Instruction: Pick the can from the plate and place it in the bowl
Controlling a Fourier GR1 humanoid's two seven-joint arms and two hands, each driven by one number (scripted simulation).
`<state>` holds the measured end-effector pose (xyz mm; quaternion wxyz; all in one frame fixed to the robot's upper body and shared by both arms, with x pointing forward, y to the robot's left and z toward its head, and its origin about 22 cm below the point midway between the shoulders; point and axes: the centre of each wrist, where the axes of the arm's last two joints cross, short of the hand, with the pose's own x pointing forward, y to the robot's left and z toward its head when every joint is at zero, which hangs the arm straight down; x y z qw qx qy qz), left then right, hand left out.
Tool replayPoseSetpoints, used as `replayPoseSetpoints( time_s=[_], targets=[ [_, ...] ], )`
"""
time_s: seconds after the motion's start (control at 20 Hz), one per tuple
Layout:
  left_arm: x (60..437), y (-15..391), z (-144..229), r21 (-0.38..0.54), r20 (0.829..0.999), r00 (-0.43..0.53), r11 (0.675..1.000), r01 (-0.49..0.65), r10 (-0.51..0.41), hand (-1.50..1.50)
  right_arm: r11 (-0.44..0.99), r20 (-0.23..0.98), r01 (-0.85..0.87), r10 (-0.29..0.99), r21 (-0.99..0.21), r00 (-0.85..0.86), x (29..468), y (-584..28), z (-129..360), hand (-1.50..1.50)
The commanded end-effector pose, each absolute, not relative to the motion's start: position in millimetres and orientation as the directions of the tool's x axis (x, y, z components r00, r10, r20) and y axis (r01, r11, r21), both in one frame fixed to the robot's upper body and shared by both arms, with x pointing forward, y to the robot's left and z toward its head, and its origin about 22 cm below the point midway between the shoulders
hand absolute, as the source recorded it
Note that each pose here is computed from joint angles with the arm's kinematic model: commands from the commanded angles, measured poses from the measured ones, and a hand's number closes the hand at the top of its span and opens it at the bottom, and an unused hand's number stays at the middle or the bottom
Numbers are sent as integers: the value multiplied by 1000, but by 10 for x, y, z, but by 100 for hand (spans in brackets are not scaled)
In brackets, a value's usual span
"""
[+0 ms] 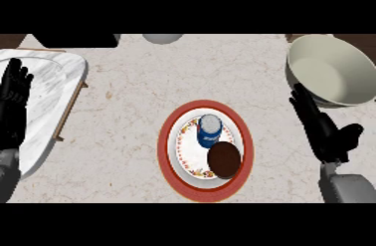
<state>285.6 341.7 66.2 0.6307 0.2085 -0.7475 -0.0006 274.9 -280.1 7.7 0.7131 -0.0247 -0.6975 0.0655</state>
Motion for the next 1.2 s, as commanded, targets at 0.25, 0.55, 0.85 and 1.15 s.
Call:
replayPoseSetpoints(
  time_s=[0.25,0.55,0.85,1.15],
  targets=[
    [2853,3227,551,283,954,-43,939,-195,-297,0,881,798,-290,145,-373,-585,3167,-2176,1748,150],
    [2708,3218,426,247,969,44,949,-197,-244,0,746,728,103,664,-657,-168,2577,-2313,1070,-150],
    [2648,3137,431,256,966,27,949,-182,-256,0,669,650,54,735,-741,-191,1770,-2047,1357,-150],
    [2942,3067,663,263,964,1,951,-163,-267,0,662,652,55,747,-747,-127,1917,-1913,1593,-150]
  ],
)
